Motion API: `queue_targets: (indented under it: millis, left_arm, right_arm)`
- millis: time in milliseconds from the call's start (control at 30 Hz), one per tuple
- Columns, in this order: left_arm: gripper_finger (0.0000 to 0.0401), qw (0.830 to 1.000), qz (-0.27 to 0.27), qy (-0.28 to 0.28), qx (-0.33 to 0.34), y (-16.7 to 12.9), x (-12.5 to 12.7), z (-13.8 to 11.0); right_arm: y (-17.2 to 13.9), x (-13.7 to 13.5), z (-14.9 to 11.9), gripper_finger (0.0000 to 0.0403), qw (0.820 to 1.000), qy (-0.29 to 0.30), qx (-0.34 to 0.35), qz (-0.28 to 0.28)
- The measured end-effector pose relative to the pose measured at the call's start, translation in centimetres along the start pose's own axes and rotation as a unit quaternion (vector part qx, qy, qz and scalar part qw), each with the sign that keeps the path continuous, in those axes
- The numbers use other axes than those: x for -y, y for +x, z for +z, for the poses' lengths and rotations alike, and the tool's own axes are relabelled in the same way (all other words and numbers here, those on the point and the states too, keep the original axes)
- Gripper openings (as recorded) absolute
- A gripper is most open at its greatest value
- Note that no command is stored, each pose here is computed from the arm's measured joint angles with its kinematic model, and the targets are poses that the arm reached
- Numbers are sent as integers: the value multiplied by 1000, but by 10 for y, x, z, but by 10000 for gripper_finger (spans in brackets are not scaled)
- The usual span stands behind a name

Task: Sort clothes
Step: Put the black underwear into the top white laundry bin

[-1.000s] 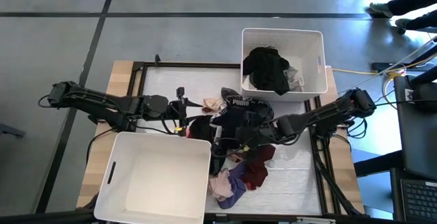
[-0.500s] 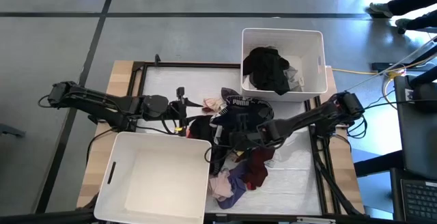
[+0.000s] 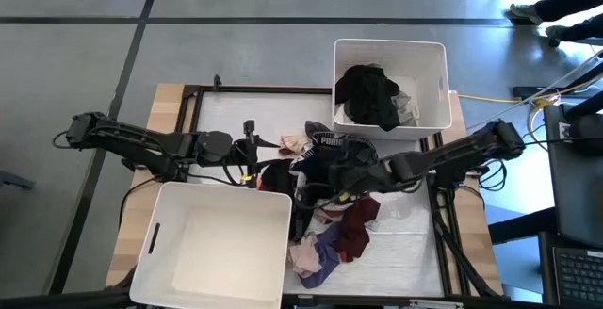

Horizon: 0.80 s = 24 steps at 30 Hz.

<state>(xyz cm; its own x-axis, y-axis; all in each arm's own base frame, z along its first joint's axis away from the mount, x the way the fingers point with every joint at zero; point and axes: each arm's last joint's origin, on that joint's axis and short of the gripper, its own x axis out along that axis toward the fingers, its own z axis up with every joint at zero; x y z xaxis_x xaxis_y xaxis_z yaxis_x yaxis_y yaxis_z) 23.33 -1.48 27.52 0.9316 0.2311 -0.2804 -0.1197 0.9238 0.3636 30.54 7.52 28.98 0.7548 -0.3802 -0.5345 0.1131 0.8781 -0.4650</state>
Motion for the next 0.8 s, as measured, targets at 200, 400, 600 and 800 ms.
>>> queue_targets:
  millis: [200, 400, 600, 800]
  left_arm:
    - [159, 1000, 0, 0, 0, 0, 0, 0]
    - [159, 1000, 0, 0, 0, 0, 0, 0]
    - [159, 1000, 0, 0, 0, 0, 0, 0]
    - [159, 1000, 0, 0, 0, 0, 0, 0]
  right_arm:
    - [-31, 27, 7, 19, 996, 38, 40, -66]
    - [-57, 47, 14, 37, 987, 91, 96, -96]
    - [-62, 52, 20, 19, 981, 105, 127, -101]
    - [-67, 59, 30, 17, 970, 81, 151, -176]
